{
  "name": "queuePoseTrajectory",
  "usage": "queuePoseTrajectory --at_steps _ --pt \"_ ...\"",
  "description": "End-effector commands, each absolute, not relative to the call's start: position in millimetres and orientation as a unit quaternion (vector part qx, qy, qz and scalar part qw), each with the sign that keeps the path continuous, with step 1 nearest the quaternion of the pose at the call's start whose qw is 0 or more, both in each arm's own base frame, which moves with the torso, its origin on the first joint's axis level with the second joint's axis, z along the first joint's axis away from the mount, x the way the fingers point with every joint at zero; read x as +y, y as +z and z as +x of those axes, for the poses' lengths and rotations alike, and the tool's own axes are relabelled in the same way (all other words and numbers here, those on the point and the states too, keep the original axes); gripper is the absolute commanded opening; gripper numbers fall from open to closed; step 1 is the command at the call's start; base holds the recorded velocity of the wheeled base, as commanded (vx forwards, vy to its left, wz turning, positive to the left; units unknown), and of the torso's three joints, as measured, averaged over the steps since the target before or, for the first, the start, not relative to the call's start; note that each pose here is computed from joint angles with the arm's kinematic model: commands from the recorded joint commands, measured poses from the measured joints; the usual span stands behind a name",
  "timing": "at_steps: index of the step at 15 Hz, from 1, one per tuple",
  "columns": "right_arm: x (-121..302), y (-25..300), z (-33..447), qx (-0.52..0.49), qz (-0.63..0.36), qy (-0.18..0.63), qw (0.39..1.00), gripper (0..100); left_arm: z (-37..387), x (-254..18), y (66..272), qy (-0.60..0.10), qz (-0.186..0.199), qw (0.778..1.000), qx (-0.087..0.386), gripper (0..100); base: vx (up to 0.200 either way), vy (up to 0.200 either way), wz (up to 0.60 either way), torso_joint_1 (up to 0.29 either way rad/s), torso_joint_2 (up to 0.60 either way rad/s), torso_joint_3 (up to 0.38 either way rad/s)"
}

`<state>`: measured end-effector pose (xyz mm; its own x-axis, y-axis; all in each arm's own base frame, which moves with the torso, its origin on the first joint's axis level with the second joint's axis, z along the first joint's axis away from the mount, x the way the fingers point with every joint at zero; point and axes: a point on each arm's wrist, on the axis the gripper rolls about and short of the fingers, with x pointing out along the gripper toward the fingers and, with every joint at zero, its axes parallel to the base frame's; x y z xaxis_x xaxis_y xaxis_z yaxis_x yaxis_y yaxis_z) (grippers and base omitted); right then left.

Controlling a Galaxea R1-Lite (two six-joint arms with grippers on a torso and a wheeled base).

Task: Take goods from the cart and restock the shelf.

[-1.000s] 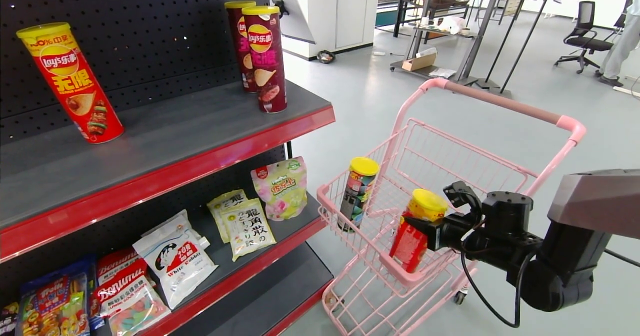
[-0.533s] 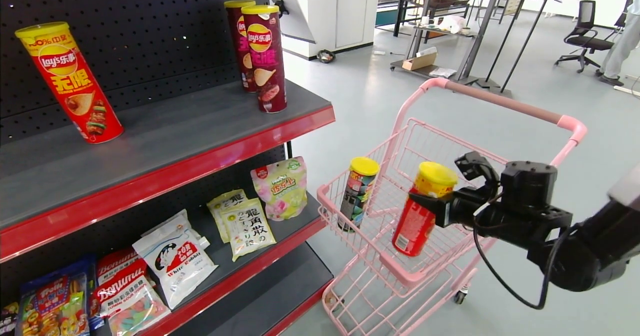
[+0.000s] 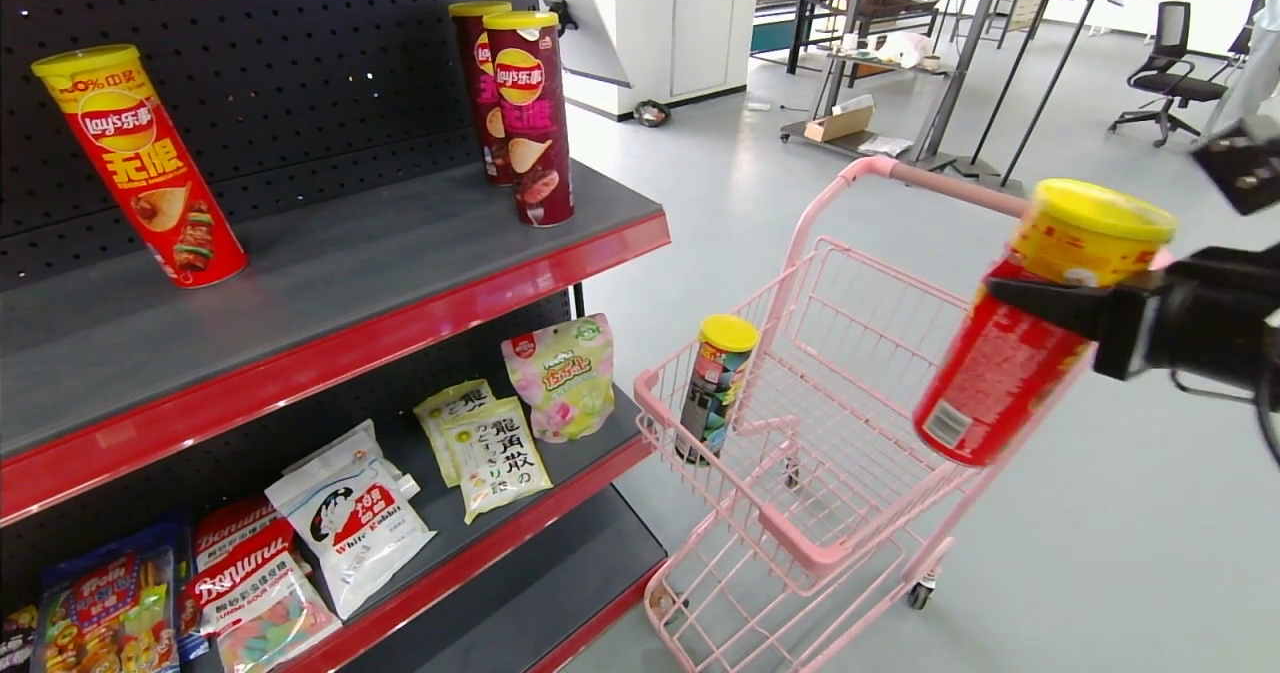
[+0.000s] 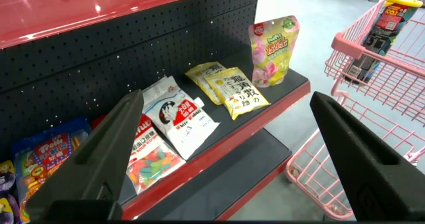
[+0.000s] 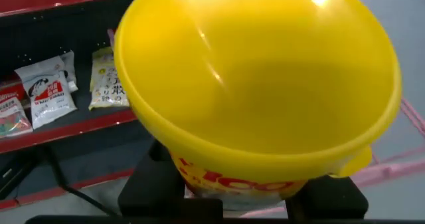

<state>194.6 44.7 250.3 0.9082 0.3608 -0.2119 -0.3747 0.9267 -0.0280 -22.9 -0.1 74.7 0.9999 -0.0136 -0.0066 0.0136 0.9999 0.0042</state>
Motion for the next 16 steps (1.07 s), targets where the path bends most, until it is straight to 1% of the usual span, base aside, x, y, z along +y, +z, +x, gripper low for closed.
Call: queuePoseTrajectory --at_steps 1,3,6,8,12,16 --pt "19.8 266.0 88.2 0.069 -0.049 0.140 0.986 0 -22.8 -0.1 74.7 -0.007 0.002 1.000 0.004 100 0.000 0.000 0.00 0.000 0.00 0.000" --pt "10.9 248.2 48.4 0.076 -0.057 0.124 0.988 0 -22.8 -0.1 74.7 -0.007 0.002 1.000 0.004 100 0.000 0.000 0.00 0.000 0.00 0.000" --pt "1.6 216.4 9.1 0.058 -0.064 0.096 0.992 0 -22.8 -0.1 74.7 -0.007 0.002 1.000 0.004 100 0.000 0.000 0.00 0.000 0.00 0.000" --pt "-0.4 208.1 0.3 0.049 -0.079 0.083 0.992 0 -22.8 -0.1 74.7 -0.007 0.002 1.000 0.004 100 0.000 0.000 0.00 0.000 0.00 0.000" --pt "-3.6 195.2 -16.9 0.079 -0.083 0.077 0.990 0 -22.8 -0.1 74.7 -0.007 0.002 1.000 0.004 100 0.000 0.000 0.00 0.000 0.00 0.000" --pt "-3.7 193.6 -17.8 0.083 -0.084 0.075 0.990 0 -22.8 -0.1 74.7 -0.007 0.002 1.000 0.004 100 0.000 0.000 0.00 0.000 0.00 0.000"
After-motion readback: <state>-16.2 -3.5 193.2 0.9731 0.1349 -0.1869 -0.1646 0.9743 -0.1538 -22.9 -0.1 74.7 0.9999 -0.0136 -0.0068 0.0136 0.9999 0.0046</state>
